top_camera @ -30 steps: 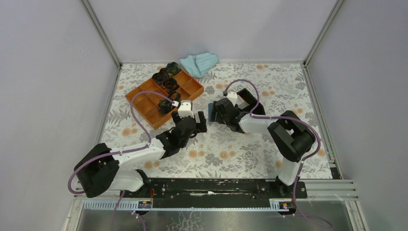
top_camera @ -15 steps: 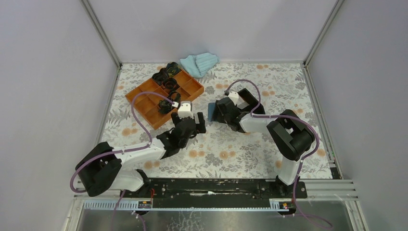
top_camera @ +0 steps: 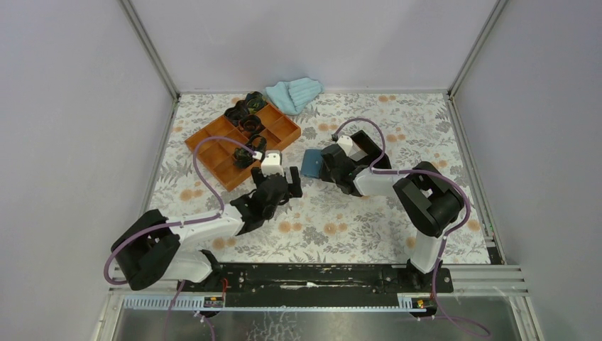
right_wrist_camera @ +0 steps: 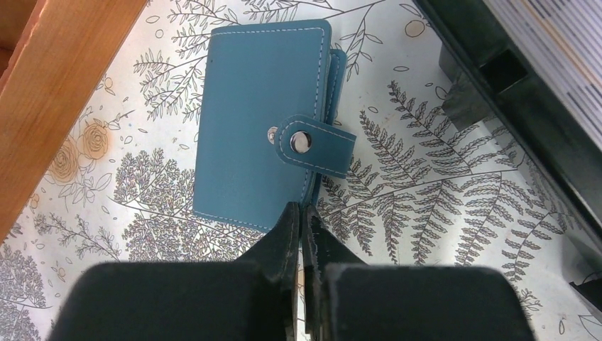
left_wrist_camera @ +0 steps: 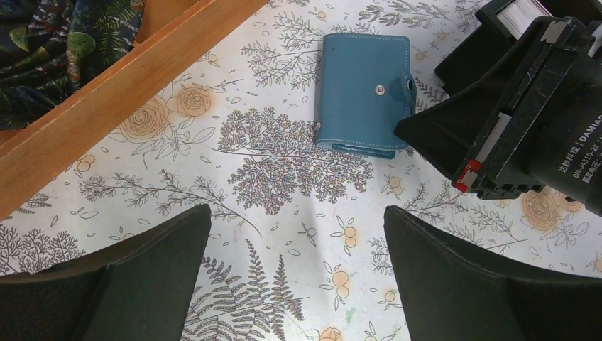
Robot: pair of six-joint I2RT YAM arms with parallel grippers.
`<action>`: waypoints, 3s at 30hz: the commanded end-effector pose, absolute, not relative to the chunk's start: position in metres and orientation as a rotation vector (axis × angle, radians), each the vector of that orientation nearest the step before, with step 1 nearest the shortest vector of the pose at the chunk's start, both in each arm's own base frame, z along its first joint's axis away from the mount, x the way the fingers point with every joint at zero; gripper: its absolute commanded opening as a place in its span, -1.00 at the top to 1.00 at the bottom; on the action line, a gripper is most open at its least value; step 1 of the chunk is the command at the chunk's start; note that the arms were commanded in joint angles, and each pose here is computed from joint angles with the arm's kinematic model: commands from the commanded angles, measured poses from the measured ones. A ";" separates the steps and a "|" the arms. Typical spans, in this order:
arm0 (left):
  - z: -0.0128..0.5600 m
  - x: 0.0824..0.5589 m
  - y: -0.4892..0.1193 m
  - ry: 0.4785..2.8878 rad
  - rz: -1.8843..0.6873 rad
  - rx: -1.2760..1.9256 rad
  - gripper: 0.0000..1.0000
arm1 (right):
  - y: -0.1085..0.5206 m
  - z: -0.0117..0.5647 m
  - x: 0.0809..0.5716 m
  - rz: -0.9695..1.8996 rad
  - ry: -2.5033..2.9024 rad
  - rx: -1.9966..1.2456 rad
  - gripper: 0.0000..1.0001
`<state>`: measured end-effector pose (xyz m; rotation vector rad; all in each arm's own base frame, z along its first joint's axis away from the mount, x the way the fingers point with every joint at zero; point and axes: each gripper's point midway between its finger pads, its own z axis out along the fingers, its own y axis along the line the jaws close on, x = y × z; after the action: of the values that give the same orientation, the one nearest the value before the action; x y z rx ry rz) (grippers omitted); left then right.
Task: Put the credit cards into the card holder
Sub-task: Move the card holder to the center of the board, then move the distractor to the center of the board.
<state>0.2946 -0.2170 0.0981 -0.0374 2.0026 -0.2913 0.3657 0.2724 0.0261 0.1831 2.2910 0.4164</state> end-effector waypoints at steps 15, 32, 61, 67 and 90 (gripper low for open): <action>0.122 0.300 -0.111 1.858 -0.103 -0.678 -1.00 | 0.264 0.040 0.322 0.444 2.342 0.032 1.00; 0.096 0.300 0.027 1.705 0.011 -1.306 -0.70 | 0.267 0.036 0.277 0.491 2.357 -0.076 1.00; 0.055 0.383 0.075 2.015 0.086 -1.159 -0.55 | 0.277 0.038 0.279 0.524 2.346 -0.108 1.00; 0.043 0.398 0.076 2.117 0.132 -1.069 -0.36 | 0.277 0.040 0.279 0.525 2.341 -0.110 1.00; 0.026 0.465 0.083 2.286 0.239 -0.724 0.89 | 0.276 0.050 0.281 0.519 2.329 -0.126 1.00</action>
<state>0.4435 0.0895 0.0230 -0.8001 2.2957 0.2587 0.2782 0.2669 0.0297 -0.0899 2.3713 0.4857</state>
